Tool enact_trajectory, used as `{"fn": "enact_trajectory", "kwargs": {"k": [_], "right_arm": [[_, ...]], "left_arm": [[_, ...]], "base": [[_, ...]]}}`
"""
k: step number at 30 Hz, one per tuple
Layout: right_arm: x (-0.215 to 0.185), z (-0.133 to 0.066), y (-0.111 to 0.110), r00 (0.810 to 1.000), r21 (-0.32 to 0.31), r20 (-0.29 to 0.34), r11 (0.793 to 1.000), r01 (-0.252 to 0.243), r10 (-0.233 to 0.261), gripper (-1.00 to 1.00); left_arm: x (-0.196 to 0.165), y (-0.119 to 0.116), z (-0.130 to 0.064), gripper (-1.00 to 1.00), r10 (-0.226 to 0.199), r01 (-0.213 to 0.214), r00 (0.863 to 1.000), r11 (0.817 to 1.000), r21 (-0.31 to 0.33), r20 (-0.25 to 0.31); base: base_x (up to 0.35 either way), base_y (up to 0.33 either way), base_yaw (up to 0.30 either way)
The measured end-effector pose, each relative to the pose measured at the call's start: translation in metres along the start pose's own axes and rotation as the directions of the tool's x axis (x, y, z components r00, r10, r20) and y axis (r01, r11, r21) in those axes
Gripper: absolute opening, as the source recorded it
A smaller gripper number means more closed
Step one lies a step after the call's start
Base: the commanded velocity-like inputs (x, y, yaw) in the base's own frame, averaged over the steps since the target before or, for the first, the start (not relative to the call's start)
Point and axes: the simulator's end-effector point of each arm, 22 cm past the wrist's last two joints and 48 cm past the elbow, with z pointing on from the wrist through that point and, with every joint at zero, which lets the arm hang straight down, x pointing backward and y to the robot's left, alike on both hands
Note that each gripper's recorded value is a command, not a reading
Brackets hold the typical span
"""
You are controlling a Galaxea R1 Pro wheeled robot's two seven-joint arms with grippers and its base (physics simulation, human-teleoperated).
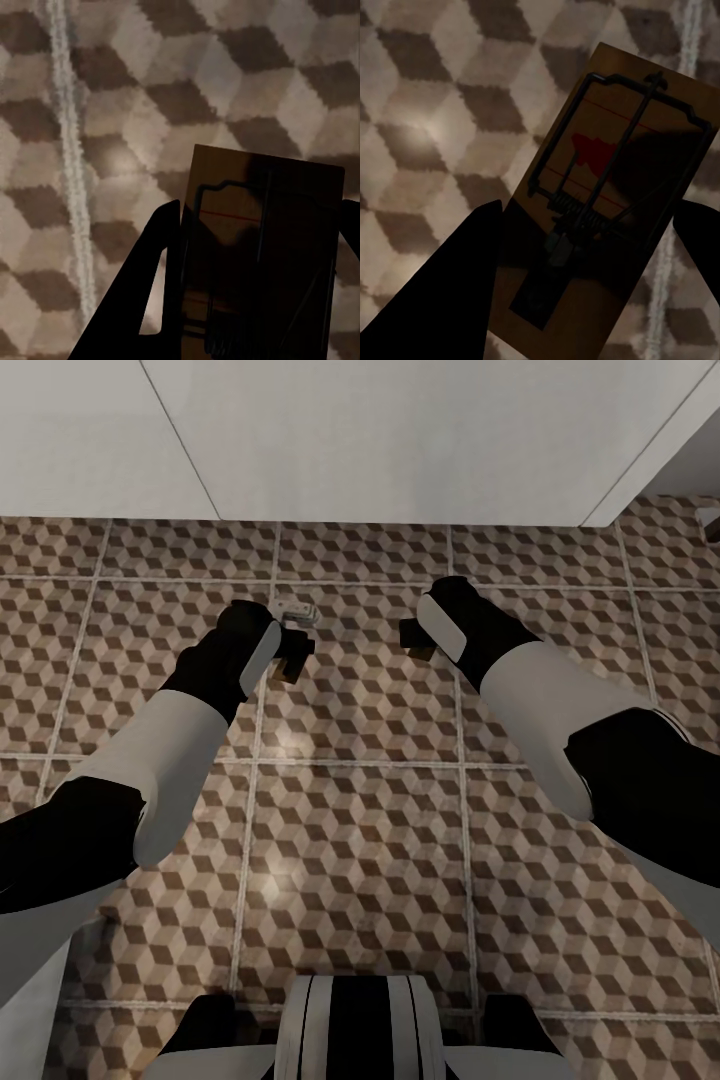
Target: Take the four mousetraps from the cabinet in the bathroom and place them on the bathroom floor. Make sure all four end up on the same floor surface, and ensure that at least two of them are either under or directly next to the same bathroom sink.
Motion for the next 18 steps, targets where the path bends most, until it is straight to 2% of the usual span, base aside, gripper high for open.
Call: {"fn": "enact_trajectory", "kwargs": {"k": [18], "right_arm": [[0.0014,0.0021,0.0,1.0,0.0,-0.002,1.0,0.0,0.0,-1.0]], "left_arm": [[-0.0003,0.0009,0.0012,-1.0,-0.002,0.002,1.0,1.0,-0.005,0.002]], "base": [[0.0,0.0,0.0]]}}
